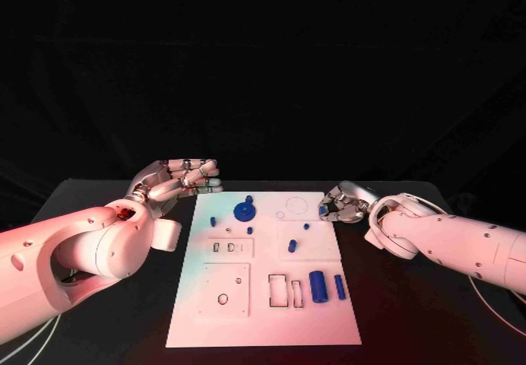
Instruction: Assemble the parts on the task board
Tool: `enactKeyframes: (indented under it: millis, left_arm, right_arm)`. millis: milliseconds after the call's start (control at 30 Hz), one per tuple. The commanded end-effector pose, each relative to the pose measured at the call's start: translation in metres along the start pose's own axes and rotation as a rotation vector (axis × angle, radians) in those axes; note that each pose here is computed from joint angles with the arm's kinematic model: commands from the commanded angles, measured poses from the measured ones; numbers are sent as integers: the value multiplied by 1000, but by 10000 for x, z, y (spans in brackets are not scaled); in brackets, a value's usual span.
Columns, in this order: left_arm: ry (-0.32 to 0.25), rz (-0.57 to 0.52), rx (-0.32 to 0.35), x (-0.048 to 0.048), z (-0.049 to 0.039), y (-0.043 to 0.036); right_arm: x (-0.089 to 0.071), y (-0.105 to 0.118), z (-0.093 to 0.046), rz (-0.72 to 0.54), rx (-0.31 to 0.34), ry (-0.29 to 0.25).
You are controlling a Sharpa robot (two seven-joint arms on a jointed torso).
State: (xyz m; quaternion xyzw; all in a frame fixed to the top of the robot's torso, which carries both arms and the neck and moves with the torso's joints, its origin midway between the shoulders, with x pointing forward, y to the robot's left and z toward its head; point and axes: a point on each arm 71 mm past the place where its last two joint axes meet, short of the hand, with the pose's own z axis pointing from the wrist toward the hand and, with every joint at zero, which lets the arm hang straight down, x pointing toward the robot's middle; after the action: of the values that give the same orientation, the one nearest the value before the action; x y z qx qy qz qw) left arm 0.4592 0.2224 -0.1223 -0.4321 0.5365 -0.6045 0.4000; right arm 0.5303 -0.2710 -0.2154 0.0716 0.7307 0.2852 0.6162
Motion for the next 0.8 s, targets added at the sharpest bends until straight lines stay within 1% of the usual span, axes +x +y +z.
enactKeyframes:
  millis: [33,200,333,433,567,700,800]
  left_arm:
    - [17,-8,3,17,1,-9]
    - [16,-8,2,8,2,-8]
    - [13,-7,1,-6,4,-5]
    - [10,-5,0,-20,7,0]
    - [9,-5,-1,-24,14,8]
    - [11,-5,-3,-16,24,21]
    - [14,-6,-4,-3,34,29]
  right_arm:
    - [-31,28,-12,8,-2,-60]
    - [-61,131,-27,17,-17,-85]
    - [-112,305,-29,16,-42,-95]
    - [-110,479,-25,12,-66,-89]
    - [14,828,-8,-1,-120,-54]
    - [208,1173,15,-30,-179,-7]
    - [346,1380,27,-57,-214,25]
